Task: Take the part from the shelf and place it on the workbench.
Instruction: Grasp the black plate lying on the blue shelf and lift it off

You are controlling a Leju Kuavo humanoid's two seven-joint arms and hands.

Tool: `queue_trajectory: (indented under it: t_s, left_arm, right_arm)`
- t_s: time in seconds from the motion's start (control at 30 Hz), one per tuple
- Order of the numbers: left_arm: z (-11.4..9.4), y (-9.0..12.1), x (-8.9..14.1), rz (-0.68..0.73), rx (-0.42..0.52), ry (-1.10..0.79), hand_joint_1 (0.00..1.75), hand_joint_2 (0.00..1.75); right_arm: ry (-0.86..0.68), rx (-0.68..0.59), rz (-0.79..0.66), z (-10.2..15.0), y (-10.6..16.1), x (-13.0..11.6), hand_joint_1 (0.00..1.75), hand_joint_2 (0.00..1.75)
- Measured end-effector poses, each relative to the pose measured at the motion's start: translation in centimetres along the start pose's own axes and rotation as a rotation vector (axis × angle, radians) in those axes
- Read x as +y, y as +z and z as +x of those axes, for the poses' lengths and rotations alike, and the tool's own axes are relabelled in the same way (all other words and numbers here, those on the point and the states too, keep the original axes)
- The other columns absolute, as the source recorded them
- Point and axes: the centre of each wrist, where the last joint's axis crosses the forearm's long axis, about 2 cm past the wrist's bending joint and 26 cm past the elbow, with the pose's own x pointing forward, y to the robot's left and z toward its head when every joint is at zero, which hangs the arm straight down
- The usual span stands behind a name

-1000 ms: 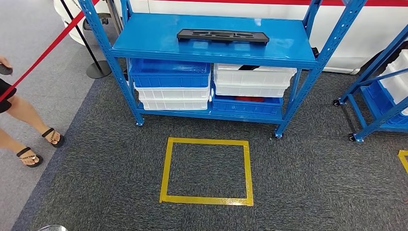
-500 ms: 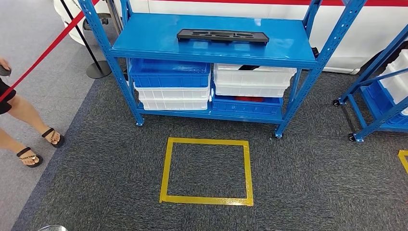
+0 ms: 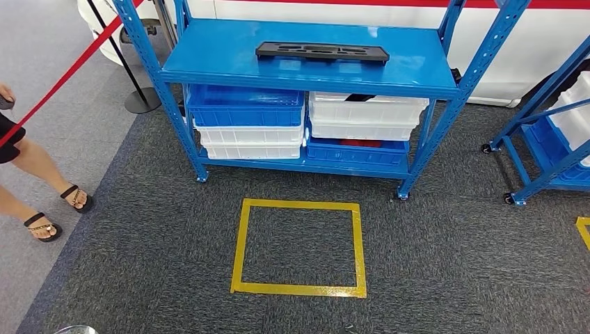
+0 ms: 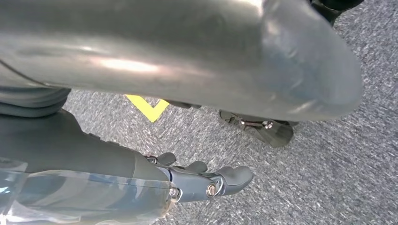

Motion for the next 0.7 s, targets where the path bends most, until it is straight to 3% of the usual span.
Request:
queue_trajectory:
  t_s: [0.7]
  left_arm:
    - [0.2,-0.1,-0.4,-0.014,-0.009,-0.038,0.00,0.00]
  right_arm:
    - [0.053,0.025,0.001,-0.9,0.3,-0.1,0.00,0.00]
